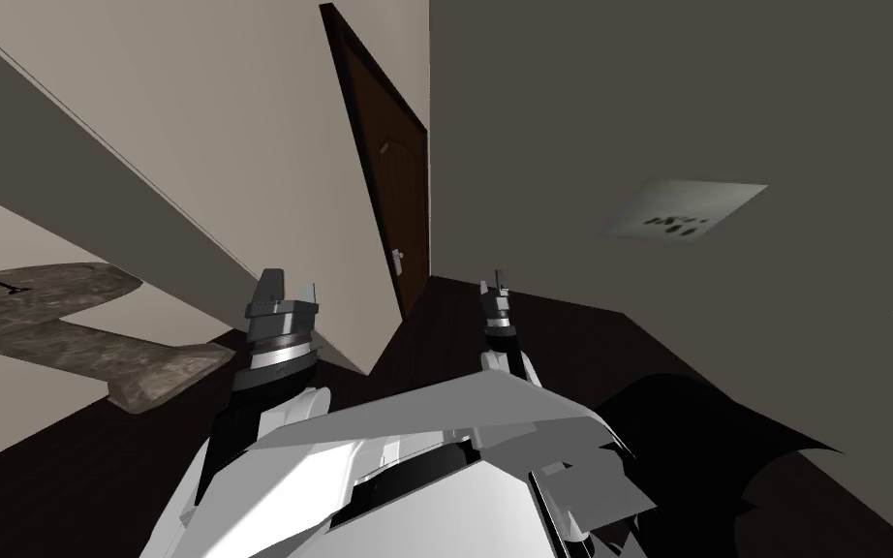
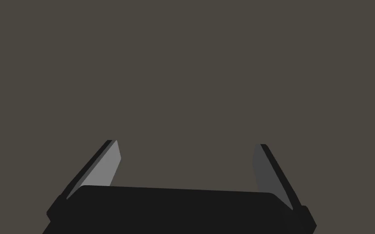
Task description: Pull the door open
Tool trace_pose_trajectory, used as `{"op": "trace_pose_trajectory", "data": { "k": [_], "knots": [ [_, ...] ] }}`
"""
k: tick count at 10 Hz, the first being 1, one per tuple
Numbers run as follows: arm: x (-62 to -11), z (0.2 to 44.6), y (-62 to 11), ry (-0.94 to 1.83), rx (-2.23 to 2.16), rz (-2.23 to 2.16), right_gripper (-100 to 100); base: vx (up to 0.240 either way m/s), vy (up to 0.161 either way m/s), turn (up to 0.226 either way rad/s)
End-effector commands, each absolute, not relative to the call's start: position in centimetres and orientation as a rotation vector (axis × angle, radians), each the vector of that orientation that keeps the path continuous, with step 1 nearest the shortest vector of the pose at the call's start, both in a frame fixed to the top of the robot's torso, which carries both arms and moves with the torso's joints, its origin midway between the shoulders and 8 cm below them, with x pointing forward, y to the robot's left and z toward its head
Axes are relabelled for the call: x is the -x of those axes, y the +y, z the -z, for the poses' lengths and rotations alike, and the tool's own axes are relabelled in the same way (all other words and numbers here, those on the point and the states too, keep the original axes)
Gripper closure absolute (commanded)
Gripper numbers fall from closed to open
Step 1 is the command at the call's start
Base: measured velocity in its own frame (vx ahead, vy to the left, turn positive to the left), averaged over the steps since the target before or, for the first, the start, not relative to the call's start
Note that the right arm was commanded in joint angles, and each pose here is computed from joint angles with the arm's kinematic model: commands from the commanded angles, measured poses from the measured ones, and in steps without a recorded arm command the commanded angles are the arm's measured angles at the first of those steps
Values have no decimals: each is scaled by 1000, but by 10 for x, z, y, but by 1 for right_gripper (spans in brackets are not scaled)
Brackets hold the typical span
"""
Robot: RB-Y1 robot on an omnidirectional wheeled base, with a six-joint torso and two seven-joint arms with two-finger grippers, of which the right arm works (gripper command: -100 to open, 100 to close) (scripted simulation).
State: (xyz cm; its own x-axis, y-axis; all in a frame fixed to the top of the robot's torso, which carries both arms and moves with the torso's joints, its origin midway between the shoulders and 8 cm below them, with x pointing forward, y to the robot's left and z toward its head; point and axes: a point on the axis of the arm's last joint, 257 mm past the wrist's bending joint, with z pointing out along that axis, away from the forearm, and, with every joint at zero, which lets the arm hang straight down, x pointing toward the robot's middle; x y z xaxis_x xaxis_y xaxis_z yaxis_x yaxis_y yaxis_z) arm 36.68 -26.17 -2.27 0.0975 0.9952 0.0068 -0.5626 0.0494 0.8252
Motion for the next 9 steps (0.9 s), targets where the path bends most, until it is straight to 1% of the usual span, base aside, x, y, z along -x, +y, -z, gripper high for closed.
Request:
{"op": "trace_pose_trajectory", "data": {
  "k": [1, 3, 6, 9],
  "knots": [
    [-369, 30, -258, 755, -753, -1306, -100, 124, -17, 154],
    [-371, 39, -255, 809, -713, -1254, -100, 224, -30, 189],
    [-374, 54, -250, 889, -647, -1168, -100, 185, -35, 174],
    [-377, 66, -246, 947, -596, -1102, -100, 150, -29, 126]
  ]
}}
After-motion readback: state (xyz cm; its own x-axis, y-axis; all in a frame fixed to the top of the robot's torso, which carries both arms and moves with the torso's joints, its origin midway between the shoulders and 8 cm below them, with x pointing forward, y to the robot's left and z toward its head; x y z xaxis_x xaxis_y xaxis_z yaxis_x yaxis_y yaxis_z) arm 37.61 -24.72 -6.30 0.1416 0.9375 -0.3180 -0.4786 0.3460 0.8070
